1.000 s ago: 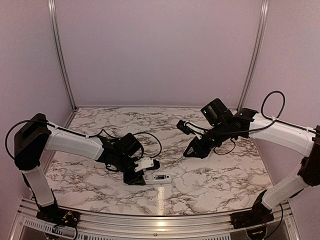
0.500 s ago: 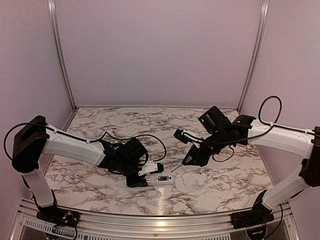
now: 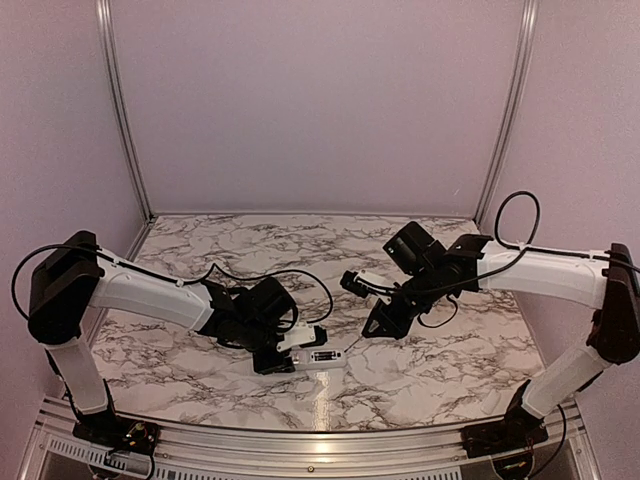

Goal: Unload the batteries from the remote control

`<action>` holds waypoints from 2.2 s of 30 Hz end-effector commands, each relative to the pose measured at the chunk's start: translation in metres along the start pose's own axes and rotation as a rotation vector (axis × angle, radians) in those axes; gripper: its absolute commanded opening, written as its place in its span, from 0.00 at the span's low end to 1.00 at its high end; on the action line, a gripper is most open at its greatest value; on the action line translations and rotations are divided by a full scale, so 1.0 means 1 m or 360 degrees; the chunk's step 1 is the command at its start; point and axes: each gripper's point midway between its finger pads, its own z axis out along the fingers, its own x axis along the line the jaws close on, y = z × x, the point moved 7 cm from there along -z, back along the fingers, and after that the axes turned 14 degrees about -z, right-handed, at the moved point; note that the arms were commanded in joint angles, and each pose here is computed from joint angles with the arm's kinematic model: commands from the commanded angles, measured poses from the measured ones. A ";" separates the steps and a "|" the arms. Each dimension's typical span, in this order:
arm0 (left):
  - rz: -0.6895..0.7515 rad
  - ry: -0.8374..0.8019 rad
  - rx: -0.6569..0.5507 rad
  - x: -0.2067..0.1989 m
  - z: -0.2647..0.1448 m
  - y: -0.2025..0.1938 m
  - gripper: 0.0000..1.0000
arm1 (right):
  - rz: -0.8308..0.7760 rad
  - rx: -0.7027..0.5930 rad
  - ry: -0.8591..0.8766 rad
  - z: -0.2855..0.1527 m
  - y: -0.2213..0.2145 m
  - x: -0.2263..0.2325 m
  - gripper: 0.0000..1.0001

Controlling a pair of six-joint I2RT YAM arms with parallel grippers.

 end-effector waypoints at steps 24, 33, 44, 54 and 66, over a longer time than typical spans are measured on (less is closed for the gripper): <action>0.0013 0.0074 0.0018 0.007 0.005 0.008 0.03 | -0.0069 0.0084 0.0104 0.022 0.021 0.001 0.00; -0.0036 0.0101 0.0032 0.008 0.006 0.006 0.02 | -0.0022 0.0060 0.0028 0.022 0.029 0.002 0.00; -0.0071 0.0101 0.0036 0.008 0.006 0.006 0.02 | -0.0002 0.0123 -0.0071 0.020 0.026 -0.004 0.00; -0.0080 0.0099 0.0050 0.008 0.006 0.004 0.01 | 0.0029 0.0134 -0.0056 0.025 0.024 -0.004 0.00; -0.0083 0.0099 0.0050 0.008 0.006 0.005 0.00 | 0.0013 0.0157 -0.0021 0.036 0.025 0.003 0.00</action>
